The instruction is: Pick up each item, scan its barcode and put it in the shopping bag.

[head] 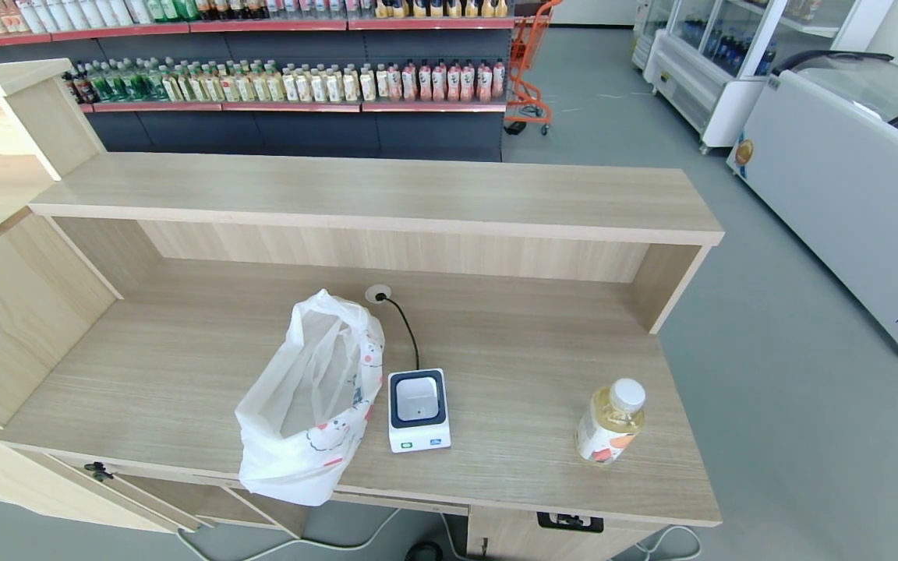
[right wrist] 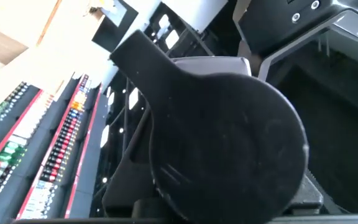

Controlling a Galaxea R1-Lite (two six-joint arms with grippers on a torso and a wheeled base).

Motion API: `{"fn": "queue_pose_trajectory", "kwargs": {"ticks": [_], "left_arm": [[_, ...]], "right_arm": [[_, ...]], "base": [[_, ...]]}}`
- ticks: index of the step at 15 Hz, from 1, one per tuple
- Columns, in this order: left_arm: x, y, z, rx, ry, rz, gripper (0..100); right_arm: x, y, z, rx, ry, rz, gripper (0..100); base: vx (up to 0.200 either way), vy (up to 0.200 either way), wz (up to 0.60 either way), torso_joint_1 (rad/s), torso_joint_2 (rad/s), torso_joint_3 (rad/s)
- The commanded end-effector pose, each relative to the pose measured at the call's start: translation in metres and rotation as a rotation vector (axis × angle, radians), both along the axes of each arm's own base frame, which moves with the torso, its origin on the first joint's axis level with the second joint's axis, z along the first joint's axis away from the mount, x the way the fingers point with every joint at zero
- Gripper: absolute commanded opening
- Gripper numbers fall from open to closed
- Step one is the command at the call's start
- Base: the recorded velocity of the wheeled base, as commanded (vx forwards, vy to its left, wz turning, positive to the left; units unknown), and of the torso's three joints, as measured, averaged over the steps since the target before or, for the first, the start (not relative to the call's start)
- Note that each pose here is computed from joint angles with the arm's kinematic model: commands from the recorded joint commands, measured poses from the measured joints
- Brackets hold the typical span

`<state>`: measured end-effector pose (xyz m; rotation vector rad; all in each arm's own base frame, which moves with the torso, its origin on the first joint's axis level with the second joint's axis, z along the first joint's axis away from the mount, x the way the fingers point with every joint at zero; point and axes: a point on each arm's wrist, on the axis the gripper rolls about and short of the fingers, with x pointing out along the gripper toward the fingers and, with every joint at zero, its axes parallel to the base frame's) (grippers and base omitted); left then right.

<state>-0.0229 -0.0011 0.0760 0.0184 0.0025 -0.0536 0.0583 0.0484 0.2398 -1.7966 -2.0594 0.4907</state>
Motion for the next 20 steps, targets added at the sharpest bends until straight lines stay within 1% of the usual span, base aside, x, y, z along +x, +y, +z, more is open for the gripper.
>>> {"fn": "queue_pose_trajectory", "kwargs": {"ticks": [1,4,7,13,20], "left_arm": [[0.0,0.0,-0.0001,0.0,0.0,0.0,0],[0.0,0.0,-0.0001,0.0,0.0,0.0,0],[0.0,0.0,-0.0001,0.0,0.0,0.0,0],[0.0,0.0,-0.0001,0.0,0.0,0.0,0],[0.0,0.0,-0.0001,0.0,0.0,0.0,0]], "right_arm": [[-0.004,-0.0022,0.001,0.006,-0.016,-0.007,0],[-0.0075,-0.0048,-0.0001,0.008,-0.02,-0.022,0],[-0.0092,-0.0066,-0.0085,-0.022,0.039,-0.015,0],[-0.0093,-0.0071,-0.0074,-0.021,0.04,-0.021,0],[-0.0023,-0.0062,-0.0082,-0.027,0.062,-0.063,0]], "base": [[0.0,0.0,0.0,0.0,0.0,0.0],[0.0,0.0,0.0,0.0,0.0,0.0],[0.0,0.0,0.0,0.0,0.0,0.0],[0.0,0.0,0.0,0.0,0.0,0.0],[0.0,0.0,0.0,0.0,0.0,0.0]]}}
